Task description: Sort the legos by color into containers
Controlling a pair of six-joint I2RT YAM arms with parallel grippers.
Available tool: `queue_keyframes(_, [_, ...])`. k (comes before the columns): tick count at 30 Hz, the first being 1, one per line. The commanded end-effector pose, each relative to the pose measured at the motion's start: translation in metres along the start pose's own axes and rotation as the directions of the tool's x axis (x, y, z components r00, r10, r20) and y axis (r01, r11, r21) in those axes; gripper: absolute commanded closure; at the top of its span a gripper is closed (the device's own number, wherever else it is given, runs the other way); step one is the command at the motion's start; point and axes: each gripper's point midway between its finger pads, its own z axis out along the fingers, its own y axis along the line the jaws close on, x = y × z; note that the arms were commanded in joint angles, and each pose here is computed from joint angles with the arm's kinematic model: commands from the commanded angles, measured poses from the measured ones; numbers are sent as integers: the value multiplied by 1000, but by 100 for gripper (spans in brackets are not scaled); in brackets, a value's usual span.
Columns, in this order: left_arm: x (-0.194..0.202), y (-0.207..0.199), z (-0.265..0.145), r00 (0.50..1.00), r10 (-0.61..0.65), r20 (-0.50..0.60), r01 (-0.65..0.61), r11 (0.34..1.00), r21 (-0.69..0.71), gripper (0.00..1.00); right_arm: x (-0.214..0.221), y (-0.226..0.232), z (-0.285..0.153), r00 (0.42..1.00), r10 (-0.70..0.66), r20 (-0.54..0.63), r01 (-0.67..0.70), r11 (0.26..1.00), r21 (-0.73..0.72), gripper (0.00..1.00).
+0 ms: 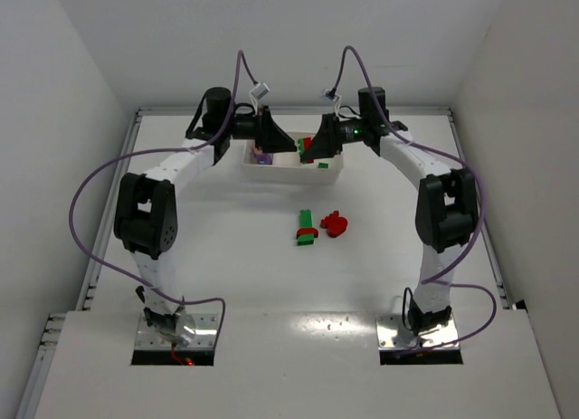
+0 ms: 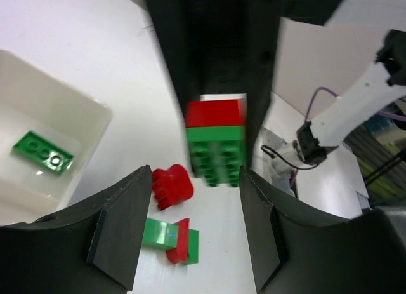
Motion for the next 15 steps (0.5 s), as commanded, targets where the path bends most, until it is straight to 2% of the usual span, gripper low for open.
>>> queue_keyframes(1, [-10, 4, -16, 998, 61, 31, -59, 996, -69, 37, -21, 51, 1, 987, -161, 8, 161, 982, -99, 99])
queue_keyframes(5, [-4, 1, -19, 995, 98, 16, -96, 992, -84, 37, -21, 52, 1, 986, -168, 11, 168, 982, -89, 99])
queue_keyframes(8, [1, 2, -20, 997, 79, 10, -78, 993, -86, 37, -21, 52, 1, 986, -168, 11, 168, 982, -89, 99])
queue_keyframes(15, [-2, -15, -16, 995, 103, 17, -103, 995, -13, 37, -19, 48, 1, 987, -159, 9, 159, 983, -89, 99])
